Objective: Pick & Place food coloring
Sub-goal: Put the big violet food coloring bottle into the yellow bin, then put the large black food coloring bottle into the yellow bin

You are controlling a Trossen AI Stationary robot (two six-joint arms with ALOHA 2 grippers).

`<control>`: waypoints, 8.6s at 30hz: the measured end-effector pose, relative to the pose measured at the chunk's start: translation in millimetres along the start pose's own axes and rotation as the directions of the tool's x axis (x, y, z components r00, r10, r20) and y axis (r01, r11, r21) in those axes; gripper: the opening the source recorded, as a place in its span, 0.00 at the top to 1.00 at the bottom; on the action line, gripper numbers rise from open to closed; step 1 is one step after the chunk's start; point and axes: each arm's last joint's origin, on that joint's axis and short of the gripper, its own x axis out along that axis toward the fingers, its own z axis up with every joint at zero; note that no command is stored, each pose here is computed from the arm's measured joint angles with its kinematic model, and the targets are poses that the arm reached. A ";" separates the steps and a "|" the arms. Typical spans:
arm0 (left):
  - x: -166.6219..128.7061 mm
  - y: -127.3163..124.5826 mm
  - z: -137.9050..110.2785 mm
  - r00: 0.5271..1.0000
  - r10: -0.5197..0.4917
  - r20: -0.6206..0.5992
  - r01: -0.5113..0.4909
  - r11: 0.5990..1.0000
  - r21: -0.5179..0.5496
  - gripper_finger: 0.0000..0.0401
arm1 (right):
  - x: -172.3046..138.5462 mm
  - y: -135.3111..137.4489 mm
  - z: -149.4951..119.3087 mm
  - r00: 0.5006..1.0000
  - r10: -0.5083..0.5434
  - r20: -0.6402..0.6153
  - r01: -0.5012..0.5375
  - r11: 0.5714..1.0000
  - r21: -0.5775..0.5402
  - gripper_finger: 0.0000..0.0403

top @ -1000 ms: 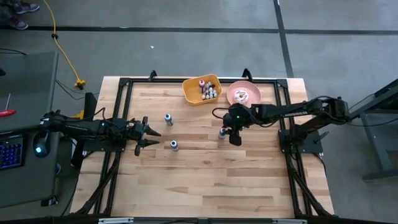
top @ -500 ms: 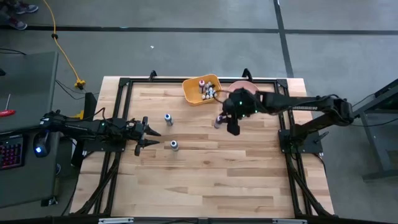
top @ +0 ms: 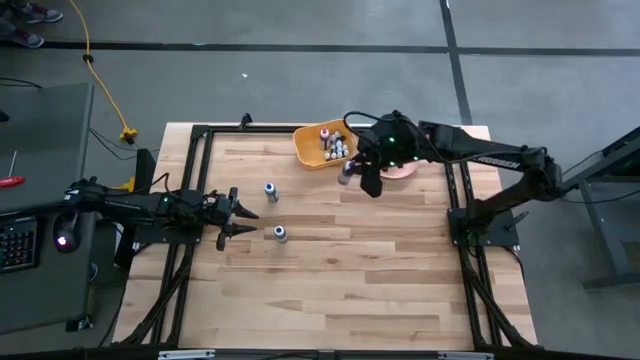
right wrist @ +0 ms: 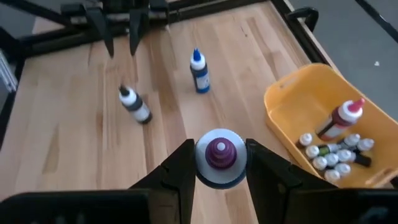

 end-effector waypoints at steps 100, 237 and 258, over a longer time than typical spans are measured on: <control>0.0 0.0 0.0 1.000 0.000 0.000 0.000 1.000 0.000 0.59 | 214.3 -100.4 -15.7 0.838 -0.471 -0.275 0.545 0.740 0.394 0.73; 0.0 0.0 0.0 1.000 0.000 0.000 0.000 1.000 0.000 0.59 | 246.6 103.1 -80.7 0.959 0.189 0.210 -0.152 0.972 -0.178 0.40; 0.1 0.0 -0.1 1.000 0.000 -0.001 0.000 1.000 0.000 0.59 | 269.2 107.3 -69.8 0.946 0.223 0.236 -0.192 0.970 -0.149 0.40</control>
